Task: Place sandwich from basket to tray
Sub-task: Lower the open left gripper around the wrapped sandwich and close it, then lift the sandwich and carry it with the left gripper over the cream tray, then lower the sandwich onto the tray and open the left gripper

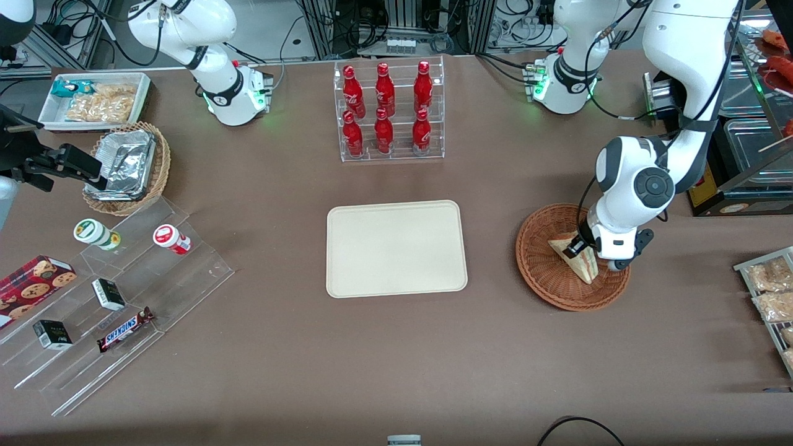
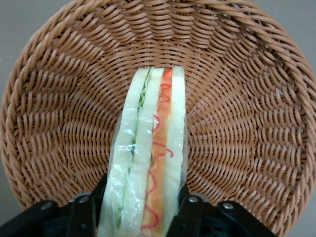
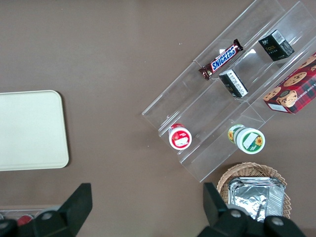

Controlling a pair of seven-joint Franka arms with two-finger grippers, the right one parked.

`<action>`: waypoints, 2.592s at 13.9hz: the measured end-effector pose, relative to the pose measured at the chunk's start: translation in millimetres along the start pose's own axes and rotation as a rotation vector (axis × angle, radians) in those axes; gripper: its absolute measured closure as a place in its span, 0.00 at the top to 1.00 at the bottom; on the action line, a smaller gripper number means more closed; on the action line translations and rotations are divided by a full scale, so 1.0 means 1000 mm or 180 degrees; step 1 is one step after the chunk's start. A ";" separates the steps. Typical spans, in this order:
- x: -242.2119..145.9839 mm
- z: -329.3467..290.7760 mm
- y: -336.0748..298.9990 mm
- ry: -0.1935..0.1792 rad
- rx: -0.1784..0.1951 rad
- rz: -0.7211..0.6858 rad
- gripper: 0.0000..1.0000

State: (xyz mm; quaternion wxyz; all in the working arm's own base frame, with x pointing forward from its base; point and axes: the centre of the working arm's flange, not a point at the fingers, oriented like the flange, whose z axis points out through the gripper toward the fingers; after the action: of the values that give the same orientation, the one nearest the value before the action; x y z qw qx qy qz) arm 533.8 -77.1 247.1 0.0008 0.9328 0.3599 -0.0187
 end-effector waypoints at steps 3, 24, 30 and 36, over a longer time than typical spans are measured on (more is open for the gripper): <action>0.001 -0.006 0.002 -0.0019 0.0026 0.0001 0.26; -0.221 -0.058 0.249 -0.0222 0.0325 0.1611 0.15; -0.312 -0.013 0.292 -0.0185 0.0222 0.1751 0.15; -0.341 0.021 0.303 -0.0144 0.0045 0.1835 0.15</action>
State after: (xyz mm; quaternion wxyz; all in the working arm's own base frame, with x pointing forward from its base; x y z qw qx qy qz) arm 483.9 -530.7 234.9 0.0076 0.9959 0.0797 -0.0410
